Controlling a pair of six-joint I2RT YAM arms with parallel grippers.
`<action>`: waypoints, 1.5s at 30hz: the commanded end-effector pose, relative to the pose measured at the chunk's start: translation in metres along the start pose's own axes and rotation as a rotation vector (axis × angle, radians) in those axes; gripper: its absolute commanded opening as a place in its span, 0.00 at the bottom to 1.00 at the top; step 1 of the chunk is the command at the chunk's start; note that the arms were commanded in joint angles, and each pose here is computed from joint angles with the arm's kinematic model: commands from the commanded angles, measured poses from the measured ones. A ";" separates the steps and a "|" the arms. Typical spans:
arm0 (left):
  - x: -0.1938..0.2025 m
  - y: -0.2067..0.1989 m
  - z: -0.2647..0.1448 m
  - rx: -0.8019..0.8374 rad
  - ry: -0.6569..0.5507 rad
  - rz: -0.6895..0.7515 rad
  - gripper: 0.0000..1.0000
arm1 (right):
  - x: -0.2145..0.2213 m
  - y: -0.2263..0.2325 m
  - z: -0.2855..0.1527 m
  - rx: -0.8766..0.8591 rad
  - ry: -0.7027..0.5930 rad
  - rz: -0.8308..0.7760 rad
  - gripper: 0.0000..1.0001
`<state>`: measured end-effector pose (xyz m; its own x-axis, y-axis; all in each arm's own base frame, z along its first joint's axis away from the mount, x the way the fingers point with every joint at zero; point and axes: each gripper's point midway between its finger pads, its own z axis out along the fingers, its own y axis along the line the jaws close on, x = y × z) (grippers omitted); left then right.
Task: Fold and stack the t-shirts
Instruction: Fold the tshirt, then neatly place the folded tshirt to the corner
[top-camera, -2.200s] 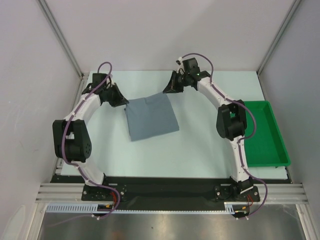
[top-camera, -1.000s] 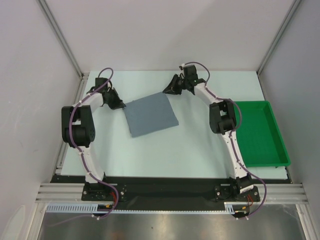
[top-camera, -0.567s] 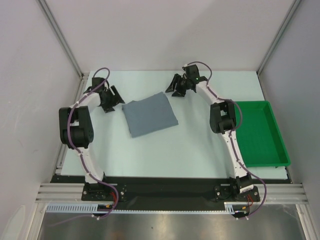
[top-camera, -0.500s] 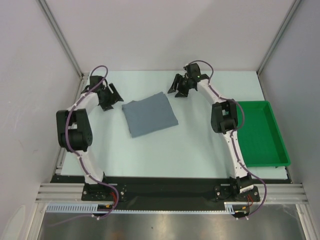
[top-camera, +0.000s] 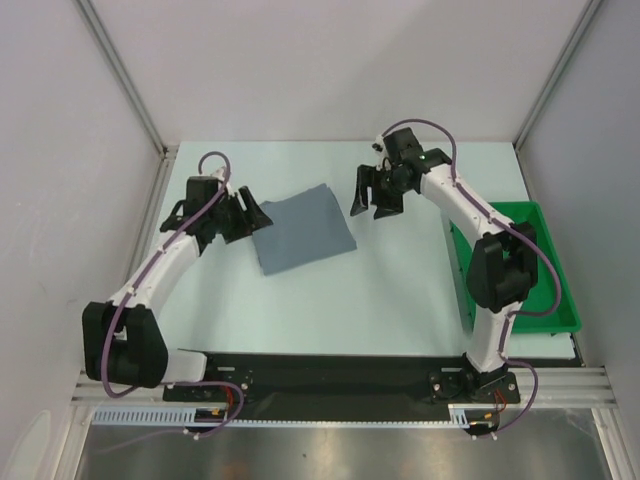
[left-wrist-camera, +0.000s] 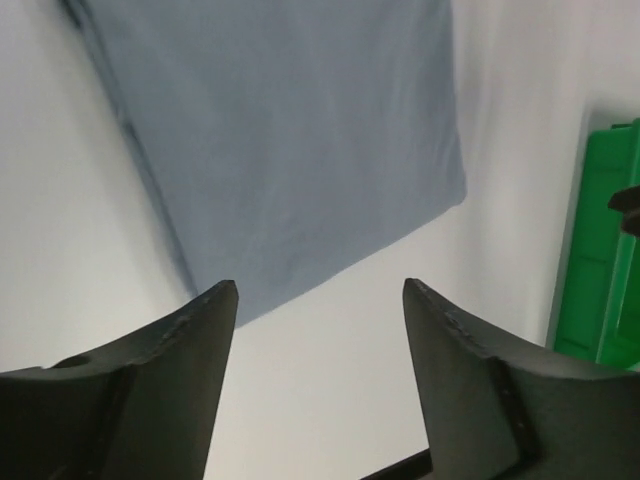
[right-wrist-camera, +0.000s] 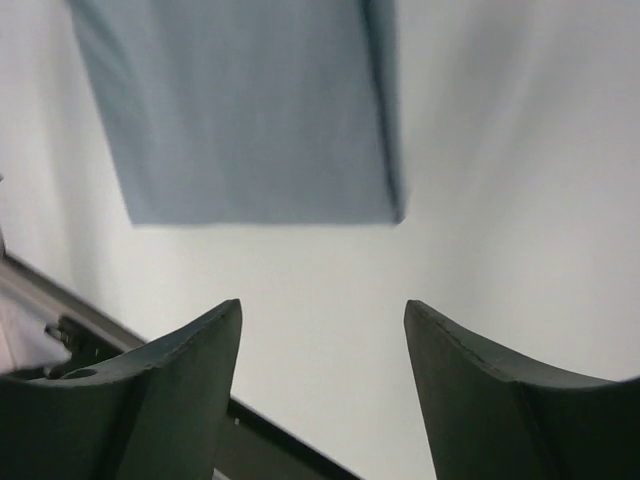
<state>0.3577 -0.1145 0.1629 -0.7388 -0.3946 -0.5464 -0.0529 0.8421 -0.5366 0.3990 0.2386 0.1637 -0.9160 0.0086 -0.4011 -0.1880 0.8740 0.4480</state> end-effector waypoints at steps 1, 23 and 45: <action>0.010 0.005 -0.015 0.010 -0.009 -0.027 0.74 | 0.028 0.031 0.003 -0.143 0.055 -0.088 0.74; 0.045 0.099 0.078 0.055 0.152 -0.293 0.89 | 0.009 0.058 0.056 -0.172 0.125 -0.077 0.75; 0.063 0.106 0.108 -0.113 0.232 -0.341 0.46 | 0.030 0.005 -0.001 -0.168 0.016 -0.014 0.75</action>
<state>0.3825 -0.0992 0.0251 -0.7974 -0.5697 -0.1990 -0.3167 0.6758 -0.6655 0.3670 0.2525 0.1286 -0.9493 -0.0263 -0.3133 -0.2083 0.7991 0.5639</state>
